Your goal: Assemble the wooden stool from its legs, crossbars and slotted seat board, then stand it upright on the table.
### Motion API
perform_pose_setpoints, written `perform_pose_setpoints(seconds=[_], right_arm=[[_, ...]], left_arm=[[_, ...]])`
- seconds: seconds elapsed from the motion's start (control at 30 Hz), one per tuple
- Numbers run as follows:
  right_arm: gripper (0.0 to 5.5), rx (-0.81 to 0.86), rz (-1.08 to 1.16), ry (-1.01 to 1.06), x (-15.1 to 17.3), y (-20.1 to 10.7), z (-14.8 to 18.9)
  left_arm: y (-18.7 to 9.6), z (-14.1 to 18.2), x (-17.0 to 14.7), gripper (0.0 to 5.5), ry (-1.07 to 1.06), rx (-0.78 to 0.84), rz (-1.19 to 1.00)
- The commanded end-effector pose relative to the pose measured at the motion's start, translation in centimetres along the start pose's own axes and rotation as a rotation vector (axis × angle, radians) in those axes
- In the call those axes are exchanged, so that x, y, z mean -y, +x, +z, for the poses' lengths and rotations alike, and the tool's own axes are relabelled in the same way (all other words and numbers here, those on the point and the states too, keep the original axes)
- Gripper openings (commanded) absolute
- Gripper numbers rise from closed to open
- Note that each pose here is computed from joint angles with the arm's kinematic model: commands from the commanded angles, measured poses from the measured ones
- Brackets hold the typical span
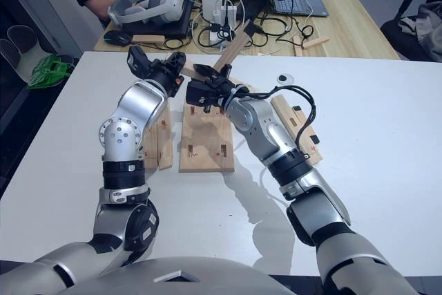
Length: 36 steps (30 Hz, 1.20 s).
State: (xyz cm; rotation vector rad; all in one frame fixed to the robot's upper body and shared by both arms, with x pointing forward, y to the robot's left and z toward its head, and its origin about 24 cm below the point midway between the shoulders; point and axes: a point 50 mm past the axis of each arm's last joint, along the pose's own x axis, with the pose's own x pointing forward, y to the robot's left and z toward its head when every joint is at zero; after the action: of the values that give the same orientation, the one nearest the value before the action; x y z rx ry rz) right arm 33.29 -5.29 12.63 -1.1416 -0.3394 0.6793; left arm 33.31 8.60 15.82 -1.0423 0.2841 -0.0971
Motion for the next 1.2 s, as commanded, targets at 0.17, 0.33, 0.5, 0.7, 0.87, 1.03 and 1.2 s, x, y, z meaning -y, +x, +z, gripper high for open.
perform_pose_setpoints(seconds=[0.17, 0.33, 0.5, 0.7, 0.87, 1.03, 1.2], right_arm=[[3.07, 0.205, 0.146, 0.045, -0.8, -2.3, 1.9], [3.32, 0.159, 0.418, 0.279, -0.5, -8.4, 0.9], [2.40, -0.129, 0.688, 0.342, -0.7, -13.7, -3.0], [1.49, -0.311, 0.874, 0.397, -2.2, -15.3, -5.6], [0.73, -0.333, 0.923, 0.371, -2.8, -13.5, -5.7], [0.00, -0.328, 0.959, 0.314, -3.3, -11.5, -4.3], [0.00, -0.347, 0.991, 0.319, -4.3, -10.4, -3.7]], left_arm=[[0.5, 1.1, 3.2, 1.02, 0.001, 0.102, -0.034], [0.3, 4.7, 2.0, 1.02, 0.169, 0.218, -0.008], [-1.1, 7.5, 1.0, 1.02, 0.294, 0.267, 0.009], [-1.7, 7.6, 1.6, 1.02, 0.305, 0.253, -0.018], [-2.0, 7.7, 2.2, 1.02, 0.339, 0.223, -0.025], [-2.6, 7.4, 3.0, 1.02, 0.446, 0.110, -0.060], [-3.3, 8.1, 3.1, 1.02, 0.492, 0.086, -0.061]])
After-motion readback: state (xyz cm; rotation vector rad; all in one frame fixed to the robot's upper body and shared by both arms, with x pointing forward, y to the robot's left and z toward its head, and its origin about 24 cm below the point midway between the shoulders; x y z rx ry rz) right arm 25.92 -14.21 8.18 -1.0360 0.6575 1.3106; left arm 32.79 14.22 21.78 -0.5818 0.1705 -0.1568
